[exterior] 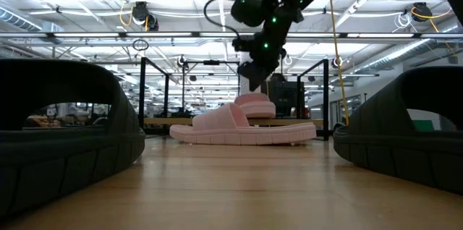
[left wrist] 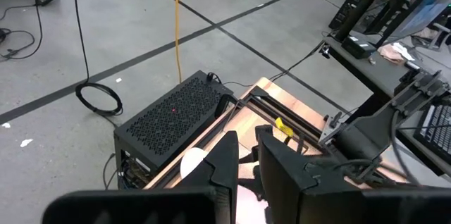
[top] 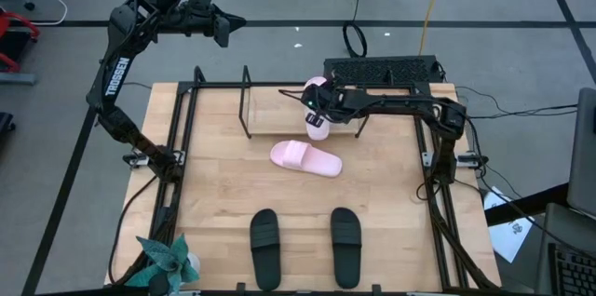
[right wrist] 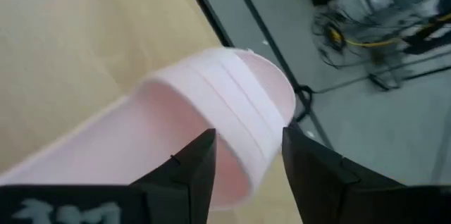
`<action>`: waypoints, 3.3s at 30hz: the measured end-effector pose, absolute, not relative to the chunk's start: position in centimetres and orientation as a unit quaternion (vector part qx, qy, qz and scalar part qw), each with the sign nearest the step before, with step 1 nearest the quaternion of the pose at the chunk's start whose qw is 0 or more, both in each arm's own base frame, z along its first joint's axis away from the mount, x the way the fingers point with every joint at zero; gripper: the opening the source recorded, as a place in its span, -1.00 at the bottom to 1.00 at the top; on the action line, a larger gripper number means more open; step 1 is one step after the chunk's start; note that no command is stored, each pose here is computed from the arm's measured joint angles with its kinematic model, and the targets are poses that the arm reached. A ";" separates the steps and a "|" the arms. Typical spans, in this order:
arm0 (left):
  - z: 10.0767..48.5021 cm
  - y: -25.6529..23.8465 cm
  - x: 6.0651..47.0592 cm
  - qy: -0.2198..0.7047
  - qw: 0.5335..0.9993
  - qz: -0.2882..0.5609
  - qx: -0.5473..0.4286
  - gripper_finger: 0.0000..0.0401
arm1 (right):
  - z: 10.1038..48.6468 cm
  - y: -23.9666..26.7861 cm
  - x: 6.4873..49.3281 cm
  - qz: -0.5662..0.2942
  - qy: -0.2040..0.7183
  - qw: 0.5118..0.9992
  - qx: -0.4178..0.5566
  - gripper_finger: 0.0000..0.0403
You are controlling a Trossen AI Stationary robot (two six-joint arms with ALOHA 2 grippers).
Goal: Pick and place slides into the shelf
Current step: Put the bottom pink slide on the shelf, then put the pink slide on the shelf
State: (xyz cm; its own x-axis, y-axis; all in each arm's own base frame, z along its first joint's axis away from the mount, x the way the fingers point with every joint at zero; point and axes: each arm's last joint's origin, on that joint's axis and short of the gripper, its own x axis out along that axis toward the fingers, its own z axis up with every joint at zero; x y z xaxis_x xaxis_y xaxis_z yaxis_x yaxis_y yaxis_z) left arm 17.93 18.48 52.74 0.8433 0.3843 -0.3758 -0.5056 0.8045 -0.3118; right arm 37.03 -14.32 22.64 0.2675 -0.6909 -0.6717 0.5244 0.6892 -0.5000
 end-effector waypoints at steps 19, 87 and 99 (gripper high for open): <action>52.7 18.4 18.0 0.148 0.937 0.237 -0.208 -0.74 | 28.0 -4.0 36.3 -0.083 0.441 0.888 -0.106 -0.24; 52.4 14.4 21.2 0.183 0.942 0.202 -0.196 -0.74 | 18.9 1.3 39.1 -0.013 0.410 0.757 -0.508 -0.99; 52.4 14.4 21.2 0.183 0.941 0.202 -0.199 -0.74 | 26.3 3.5 40.5 -0.100 0.358 0.780 -0.504 -1.00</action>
